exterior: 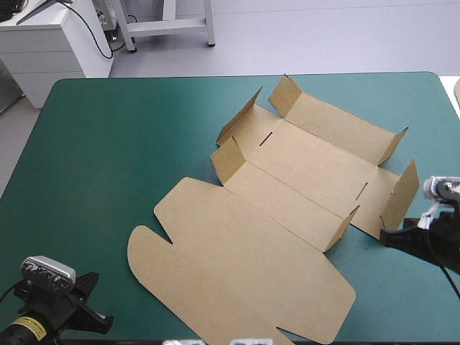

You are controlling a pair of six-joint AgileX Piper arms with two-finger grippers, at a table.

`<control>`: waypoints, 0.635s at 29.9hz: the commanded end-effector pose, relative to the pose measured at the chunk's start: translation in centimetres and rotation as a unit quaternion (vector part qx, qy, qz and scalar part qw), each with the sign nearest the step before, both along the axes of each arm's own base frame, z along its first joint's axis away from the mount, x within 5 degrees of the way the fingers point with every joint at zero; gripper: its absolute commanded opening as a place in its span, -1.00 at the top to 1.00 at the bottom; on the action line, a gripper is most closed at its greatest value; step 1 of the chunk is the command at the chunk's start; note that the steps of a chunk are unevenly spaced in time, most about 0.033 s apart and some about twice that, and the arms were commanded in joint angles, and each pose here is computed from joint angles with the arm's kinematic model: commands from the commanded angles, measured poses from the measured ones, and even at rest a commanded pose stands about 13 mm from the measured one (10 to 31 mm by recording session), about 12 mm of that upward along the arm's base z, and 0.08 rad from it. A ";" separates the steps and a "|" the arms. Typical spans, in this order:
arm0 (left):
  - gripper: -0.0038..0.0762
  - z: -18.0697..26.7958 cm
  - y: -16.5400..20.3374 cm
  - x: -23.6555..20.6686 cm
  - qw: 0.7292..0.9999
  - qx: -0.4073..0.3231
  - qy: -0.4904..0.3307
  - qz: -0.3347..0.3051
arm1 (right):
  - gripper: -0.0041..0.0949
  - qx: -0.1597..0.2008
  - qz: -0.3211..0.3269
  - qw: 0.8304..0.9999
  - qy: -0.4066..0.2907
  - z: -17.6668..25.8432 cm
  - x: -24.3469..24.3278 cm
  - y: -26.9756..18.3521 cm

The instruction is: Fold the box

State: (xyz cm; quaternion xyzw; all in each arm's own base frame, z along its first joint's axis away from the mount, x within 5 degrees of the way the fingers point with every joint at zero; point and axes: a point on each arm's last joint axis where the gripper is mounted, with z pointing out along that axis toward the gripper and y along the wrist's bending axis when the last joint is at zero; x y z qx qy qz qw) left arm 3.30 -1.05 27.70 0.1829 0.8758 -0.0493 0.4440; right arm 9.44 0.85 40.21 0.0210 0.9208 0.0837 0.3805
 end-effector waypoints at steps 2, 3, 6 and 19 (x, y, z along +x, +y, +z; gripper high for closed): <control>0.92 1.2 -0.2 0.4 0.999 -0.018 -0.035 -0.001 | 0.94 0.047 0.016 0.999 0.017 0.5 3.3 0.3; 0.92 1.2 -0.2 0.4 0.999 -0.018 -0.035 -0.001 | 0.94 0.053 0.011 0.998 0.032 0.2 4.0 0.2; 0.92 1.2 -0.2 0.4 0.999 -0.018 -0.035 -0.001 | 0.94 0.065 -0.005 0.996 0.068 -0.8 5.7 -0.1; 0.92 1.3 -0.2 0.5 0.999 -0.021 -0.044 -0.002 | 0.65 0.138 -0.065 0.967 0.203 -5.0 11.5 -0.6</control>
